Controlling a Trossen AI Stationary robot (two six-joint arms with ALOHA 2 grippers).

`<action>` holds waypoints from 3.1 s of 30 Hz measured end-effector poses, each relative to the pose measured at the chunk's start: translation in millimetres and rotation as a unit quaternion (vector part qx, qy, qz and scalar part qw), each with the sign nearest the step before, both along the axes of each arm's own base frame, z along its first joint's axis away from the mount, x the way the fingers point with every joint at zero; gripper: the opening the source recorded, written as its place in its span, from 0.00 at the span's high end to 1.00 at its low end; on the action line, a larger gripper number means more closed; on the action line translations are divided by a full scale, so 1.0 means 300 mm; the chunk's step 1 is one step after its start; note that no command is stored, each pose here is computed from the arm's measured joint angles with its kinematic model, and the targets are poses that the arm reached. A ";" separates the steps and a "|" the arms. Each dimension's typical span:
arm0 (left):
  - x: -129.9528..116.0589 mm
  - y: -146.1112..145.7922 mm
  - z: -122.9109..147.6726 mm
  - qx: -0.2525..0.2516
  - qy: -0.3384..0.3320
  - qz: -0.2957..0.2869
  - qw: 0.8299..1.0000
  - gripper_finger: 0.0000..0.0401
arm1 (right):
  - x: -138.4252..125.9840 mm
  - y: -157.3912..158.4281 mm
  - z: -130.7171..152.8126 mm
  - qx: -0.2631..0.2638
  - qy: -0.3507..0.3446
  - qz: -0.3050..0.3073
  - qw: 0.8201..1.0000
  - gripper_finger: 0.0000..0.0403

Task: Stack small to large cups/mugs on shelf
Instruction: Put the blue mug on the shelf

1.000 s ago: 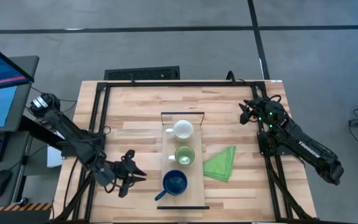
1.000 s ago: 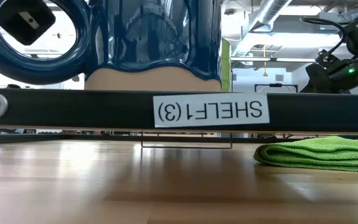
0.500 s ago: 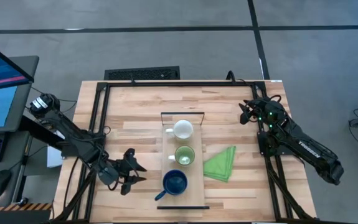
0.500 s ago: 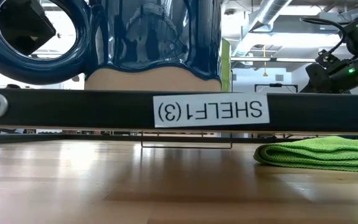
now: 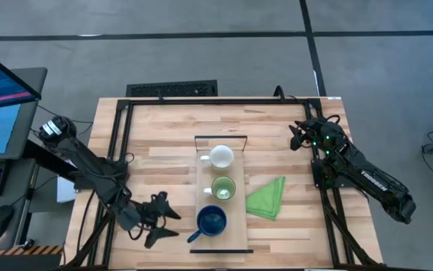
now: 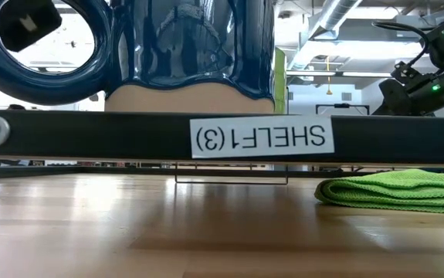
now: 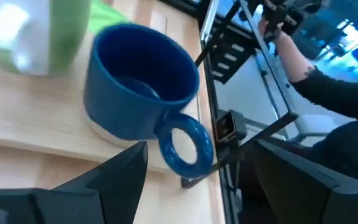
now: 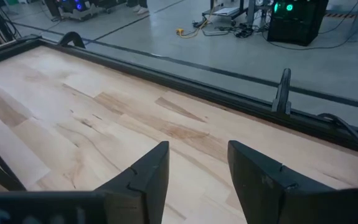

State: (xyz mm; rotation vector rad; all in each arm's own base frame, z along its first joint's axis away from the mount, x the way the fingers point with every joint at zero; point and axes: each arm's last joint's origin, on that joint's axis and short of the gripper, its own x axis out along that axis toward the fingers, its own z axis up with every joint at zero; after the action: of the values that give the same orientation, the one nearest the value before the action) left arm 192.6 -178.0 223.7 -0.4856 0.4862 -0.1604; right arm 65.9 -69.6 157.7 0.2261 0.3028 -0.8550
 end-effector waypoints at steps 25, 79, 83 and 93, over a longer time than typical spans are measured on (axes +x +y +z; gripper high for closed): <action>0.140 -0.193 -0.037 0.049 0.139 0.072 0.986 0.30 | 0.000 0.000 0.000 0.001 -0.001 -0.001 1.000 0.55; 0.232 -0.111 -0.155 0.108 0.218 0.084 0.966 0.30 | 0.000 0.000 0.000 0.000 0.000 0.000 1.000 0.55; 0.242 -0.092 -0.158 0.104 0.227 0.093 0.964 0.30 | 0.000 0.000 0.000 0.000 0.000 0.000 1.000 0.55; 0.268 -0.077 -0.154 0.065 0.241 0.072 0.966 0.30 | 0.000 0.000 0.000 0.000 0.001 0.000 1.000 0.55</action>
State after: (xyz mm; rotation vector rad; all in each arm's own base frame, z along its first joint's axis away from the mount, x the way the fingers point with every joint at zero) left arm 273.1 -201.1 177.4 -0.4287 0.9284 0.1357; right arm 65.8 -69.6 157.7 0.2251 0.3040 -0.8560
